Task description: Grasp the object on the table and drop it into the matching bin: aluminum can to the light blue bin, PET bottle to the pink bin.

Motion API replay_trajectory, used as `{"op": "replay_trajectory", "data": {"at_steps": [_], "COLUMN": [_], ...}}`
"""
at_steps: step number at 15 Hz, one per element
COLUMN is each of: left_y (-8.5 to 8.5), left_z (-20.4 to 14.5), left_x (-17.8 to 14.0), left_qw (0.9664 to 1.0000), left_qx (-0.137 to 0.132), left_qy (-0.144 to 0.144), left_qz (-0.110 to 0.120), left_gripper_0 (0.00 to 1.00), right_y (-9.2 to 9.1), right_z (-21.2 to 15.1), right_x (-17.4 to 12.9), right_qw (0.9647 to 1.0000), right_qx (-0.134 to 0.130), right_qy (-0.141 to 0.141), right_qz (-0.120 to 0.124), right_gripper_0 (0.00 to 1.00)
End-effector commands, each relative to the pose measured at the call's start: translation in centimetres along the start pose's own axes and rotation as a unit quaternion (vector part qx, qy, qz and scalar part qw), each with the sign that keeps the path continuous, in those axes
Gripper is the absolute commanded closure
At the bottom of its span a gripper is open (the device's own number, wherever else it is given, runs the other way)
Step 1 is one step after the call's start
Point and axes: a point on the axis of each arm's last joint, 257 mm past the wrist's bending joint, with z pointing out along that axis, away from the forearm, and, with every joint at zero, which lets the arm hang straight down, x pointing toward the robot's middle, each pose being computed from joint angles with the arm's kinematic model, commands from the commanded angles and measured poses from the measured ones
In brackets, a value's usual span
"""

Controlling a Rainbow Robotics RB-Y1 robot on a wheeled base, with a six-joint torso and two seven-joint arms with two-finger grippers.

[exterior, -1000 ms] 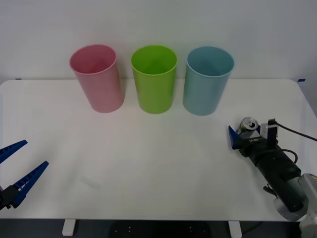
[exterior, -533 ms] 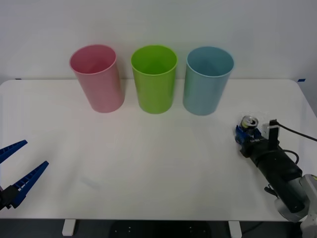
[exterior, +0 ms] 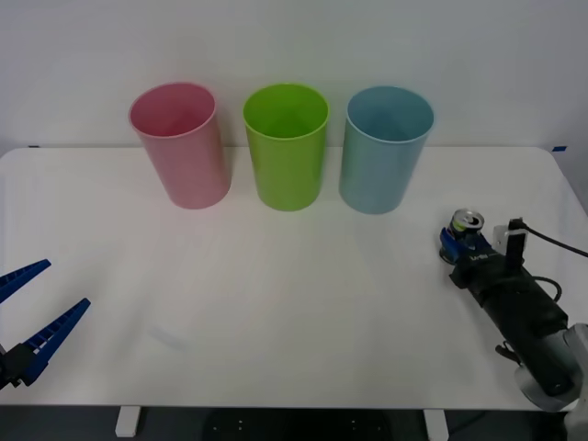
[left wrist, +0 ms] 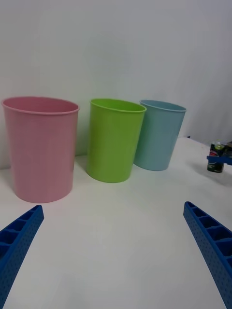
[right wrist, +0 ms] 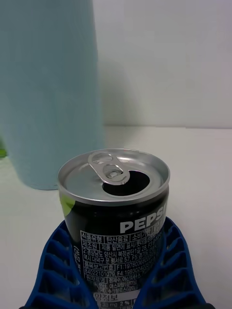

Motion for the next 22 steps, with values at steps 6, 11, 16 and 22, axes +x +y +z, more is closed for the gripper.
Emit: {"op": "replay_trajectory", "data": {"at_steps": [6,11,16,22], "left_y": [0.0,0.0,0.0,0.0], "left_z": [0.0,0.0,0.0,0.0], "left_x": [0.0,0.0,0.0,0.0], "left_qw": [1.0,1.0,1.0,1.0], "left_qx": [0.0,0.0,0.0,0.0], "left_qy": [0.0,0.0,0.0,0.0], "left_qz": [0.0,0.0,0.0,0.0], "left_gripper_0": [0.0,0.0,0.0,0.0], "right_y": [3.5,5.3,6.4,6.4], "right_z": [-2.4,-3.4,-4.3,-3.5], "right_x": [-6.6,-12.6,-18.3,-23.6], "right_qw": [0.9955,0.9883,0.9818,0.9769], "right_qx": [-0.06,-0.099,-0.133,-0.164], "right_qy": [-0.055,-0.096,-0.121,-0.137], "right_qz": [0.049,0.066,0.061,-0.006], "right_gripper_0": [1.0,1.0,1.0,1.0]}}
